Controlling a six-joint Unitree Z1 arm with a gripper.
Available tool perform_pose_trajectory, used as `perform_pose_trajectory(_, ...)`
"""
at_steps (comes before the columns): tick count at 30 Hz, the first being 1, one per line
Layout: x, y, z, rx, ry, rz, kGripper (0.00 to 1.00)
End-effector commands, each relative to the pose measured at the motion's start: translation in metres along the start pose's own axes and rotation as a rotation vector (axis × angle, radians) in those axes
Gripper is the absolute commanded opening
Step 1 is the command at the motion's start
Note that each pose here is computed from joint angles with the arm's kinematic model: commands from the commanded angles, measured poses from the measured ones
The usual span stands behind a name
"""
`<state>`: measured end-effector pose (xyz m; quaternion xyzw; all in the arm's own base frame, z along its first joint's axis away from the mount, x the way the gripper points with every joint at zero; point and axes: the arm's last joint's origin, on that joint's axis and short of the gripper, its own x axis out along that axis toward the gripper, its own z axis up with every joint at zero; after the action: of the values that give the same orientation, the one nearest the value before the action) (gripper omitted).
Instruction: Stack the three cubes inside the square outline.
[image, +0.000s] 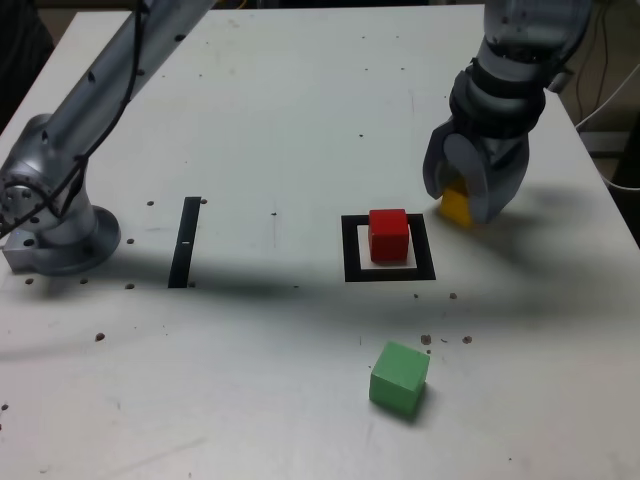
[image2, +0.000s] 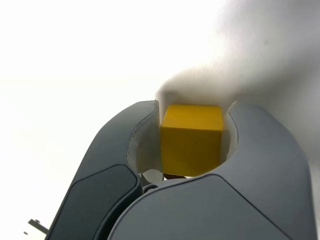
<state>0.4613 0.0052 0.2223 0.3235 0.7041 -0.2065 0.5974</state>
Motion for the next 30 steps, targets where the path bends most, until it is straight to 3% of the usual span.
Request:
perform_pose_trajectory(1,-0.006,-0.001,-0.002,-0.025,-0.003,0.008,0.23)
perform_pose_trajectory(10,-0.057,-0.021,-0.030,-0.193,-0.017,0.062,0.23)
perform_pose_trajectory(14,-0.076,-0.037,-0.045,-0.298,0.011,0.063,0.23)
perform_pose_trajectory(18,-0.077,-0.058,-0.064,-0.475,0.078,0.010,0.23)
perform_pose_trajectory(21,-0.070,-0.071,-0.068,-0.579,0.100,-0.052,0.24)
perform_pose_trajectory(25,-0.062,-0.083,-0.064,-0.654,0.105,-0.115,0.24)
perform_pose_trajectory(30,-0.061,-0.090,-0.056,-0.687,0.076,-0.144,0.24)
